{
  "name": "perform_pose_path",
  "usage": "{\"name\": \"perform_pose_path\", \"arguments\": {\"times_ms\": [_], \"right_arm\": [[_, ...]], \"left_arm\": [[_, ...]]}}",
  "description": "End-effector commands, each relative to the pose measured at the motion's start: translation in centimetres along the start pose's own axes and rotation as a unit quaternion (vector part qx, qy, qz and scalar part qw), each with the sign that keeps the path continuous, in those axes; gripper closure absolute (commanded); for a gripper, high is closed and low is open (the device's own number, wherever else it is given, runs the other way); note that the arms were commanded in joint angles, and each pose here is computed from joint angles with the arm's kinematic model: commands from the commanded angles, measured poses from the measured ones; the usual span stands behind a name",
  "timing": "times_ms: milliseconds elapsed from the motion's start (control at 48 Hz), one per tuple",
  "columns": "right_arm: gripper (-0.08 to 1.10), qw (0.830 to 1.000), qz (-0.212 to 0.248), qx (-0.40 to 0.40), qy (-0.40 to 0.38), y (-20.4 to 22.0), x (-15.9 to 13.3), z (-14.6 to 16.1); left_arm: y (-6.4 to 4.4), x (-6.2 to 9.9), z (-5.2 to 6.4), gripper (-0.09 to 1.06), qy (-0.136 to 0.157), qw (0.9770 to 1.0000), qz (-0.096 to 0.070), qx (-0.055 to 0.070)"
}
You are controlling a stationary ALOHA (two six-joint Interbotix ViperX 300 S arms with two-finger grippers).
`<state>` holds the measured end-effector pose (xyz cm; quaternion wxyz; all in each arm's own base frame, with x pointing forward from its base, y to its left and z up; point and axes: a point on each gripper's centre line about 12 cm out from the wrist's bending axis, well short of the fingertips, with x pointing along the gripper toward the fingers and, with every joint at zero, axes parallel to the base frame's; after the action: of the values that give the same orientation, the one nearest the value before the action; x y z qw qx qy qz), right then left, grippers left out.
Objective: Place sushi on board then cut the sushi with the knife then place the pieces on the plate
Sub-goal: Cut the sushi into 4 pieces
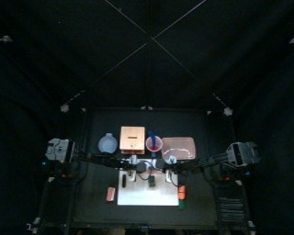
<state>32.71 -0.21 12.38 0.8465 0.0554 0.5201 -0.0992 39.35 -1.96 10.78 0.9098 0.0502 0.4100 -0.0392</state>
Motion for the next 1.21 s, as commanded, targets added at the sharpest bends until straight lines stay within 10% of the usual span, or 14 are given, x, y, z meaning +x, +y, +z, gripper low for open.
{"name": "perform_pose_path", "arguments": {"times_ms": [21,188,583,1208], "right_arm": [[0.63,0.999,-0.001,0.013,-0.03,-0.6,-2.3,1.4],[0.63,0.997,0.021,0.009,-0.067,0.7,-5.0,2.2],[0.63,0.996,0.061,0.003,-0.058,3.9,-5.7,1.0],[0.63,0.997,0.06,0.006,-0.039,4.1,-4.7,0.3]], "left_arm": [[-0.2,-1.7,1.8,0.46,-0.023,0.9997,0.0,0.006],[-0.5,-3.7,2.9,0.46,-0.04,0.9992,-0.001,0.008],[-4.9,-3.7,2.9,0.46,-0.038,0.9973,-0.04,0.048],[-5.1,-3.0,2.6,0.46,-0.028,0.9982,-0.044,0.029]]}}
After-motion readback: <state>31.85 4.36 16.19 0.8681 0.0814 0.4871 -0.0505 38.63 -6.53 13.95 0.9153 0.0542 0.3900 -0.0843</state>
